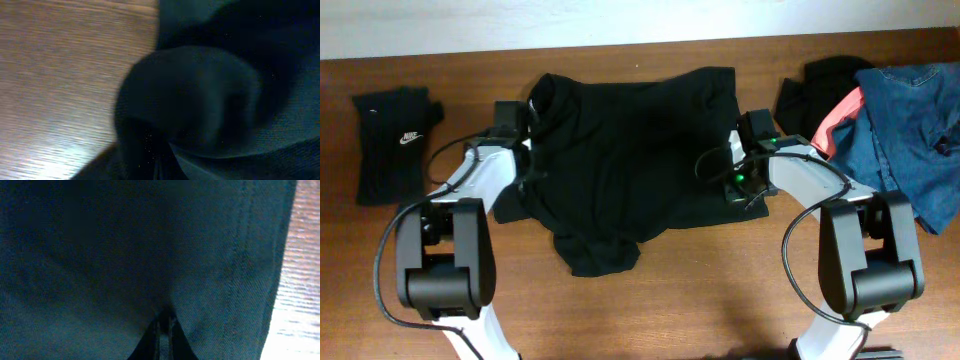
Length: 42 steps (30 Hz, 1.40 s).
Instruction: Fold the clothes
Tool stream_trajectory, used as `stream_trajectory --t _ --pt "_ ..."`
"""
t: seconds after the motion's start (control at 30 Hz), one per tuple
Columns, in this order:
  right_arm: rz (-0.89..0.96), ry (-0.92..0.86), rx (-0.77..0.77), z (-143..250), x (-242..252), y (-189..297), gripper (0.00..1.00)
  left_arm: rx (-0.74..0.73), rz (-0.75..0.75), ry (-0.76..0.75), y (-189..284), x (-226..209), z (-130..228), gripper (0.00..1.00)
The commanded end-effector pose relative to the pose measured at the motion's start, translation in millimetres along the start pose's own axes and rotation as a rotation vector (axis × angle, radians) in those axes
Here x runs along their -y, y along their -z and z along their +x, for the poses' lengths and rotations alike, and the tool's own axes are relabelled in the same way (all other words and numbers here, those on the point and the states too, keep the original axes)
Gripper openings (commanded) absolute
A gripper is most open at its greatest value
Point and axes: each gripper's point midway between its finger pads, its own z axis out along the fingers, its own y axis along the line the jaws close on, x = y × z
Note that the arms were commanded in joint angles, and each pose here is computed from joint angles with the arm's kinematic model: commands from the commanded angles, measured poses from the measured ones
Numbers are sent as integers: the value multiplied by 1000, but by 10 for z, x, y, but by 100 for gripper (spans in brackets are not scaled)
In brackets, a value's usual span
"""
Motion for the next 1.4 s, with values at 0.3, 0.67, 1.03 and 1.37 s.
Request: stream_trajectory --t 0.3,0.67,1.03,1.37 --pt "87 -174 -168 627 606 -216 4 5 -21 -28 -117 -217 -40 1" --pt "84 -253 -221 804 804 -187 4 35 -17 -84 -116 -207 -113 0" --pt "98 -284 -227 838 911 -172 4 57 -18 -91 -116 -225 -172 1" --pt "93 -285 -241 872 898 -165 4 21 -25 -65 -257 -356 -86 1"
